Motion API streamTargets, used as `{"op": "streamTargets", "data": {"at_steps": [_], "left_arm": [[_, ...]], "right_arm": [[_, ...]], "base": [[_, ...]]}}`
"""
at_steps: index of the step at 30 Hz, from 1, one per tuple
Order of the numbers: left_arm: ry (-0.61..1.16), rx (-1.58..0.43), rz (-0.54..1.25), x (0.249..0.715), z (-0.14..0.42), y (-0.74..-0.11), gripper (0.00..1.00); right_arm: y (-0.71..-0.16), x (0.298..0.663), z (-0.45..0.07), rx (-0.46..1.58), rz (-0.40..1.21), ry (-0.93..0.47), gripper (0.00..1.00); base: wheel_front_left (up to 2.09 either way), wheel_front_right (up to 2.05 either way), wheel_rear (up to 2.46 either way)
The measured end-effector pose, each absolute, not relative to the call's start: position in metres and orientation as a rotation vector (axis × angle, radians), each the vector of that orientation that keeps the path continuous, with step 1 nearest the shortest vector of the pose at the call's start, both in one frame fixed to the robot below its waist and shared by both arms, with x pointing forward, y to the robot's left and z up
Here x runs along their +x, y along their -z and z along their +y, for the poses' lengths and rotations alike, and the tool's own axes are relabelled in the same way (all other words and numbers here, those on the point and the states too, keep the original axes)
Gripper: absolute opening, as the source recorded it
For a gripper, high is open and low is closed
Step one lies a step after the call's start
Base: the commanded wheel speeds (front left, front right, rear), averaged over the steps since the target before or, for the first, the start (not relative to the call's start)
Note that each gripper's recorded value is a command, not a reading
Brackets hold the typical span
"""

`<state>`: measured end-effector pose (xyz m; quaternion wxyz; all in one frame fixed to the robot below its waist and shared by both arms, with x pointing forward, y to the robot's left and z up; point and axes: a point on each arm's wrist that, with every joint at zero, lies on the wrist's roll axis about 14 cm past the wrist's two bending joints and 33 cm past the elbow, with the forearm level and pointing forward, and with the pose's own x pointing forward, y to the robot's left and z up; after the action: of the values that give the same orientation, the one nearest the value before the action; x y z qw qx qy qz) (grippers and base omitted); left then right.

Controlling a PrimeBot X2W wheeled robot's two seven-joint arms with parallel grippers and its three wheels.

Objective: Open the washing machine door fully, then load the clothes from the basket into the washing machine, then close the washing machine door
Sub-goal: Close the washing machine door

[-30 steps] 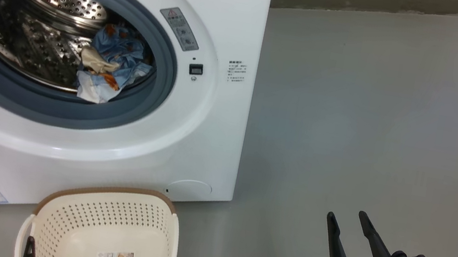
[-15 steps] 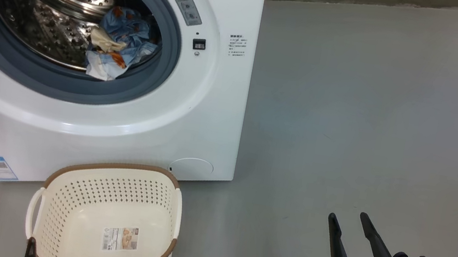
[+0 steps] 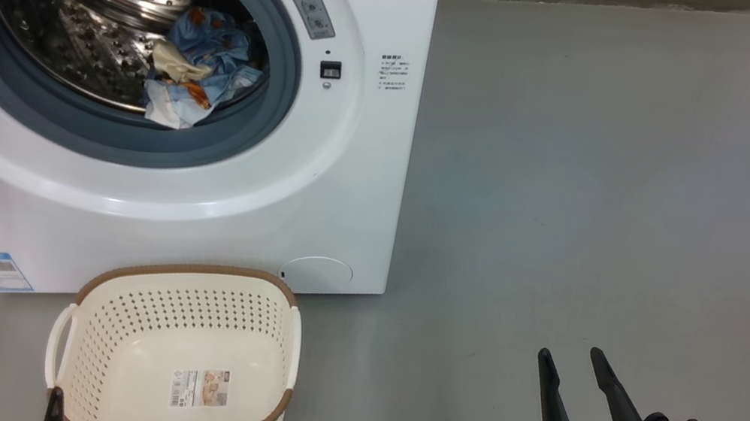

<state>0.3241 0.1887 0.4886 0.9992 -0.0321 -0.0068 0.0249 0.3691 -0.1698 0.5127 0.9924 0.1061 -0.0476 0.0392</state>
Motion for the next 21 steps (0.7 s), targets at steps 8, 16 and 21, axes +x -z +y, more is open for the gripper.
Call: {"op": "streamTargets", "data": {"at_steps": [8, 16, 21], "left_arm": [[-0.052, -0.068, -0.019, 0.321, 0.191, -0.490, 1.00], [-0.090, -0.075, -0.023, 0.312, 0.201, -0.491, 1.00], [-0.154, -0.075, -0.025, 0.301, 0.216, -0.491, 1.00]], "right_arm": [[-0.515, 0.371, -0.165, 0.215, -0.100, -0.093, 1.00], [-0.518, 0.377, -0.150, 0.217, -0.104, -0.137, 1.00], [-0.512, 0.380, -0.132, 0.220, -0.083, -0.188, 1.00]], "base": [[0.00, 0.00, 0.00], [0.00, 0.00, 0.00], [0.00, 0.00, 0.00]]}}
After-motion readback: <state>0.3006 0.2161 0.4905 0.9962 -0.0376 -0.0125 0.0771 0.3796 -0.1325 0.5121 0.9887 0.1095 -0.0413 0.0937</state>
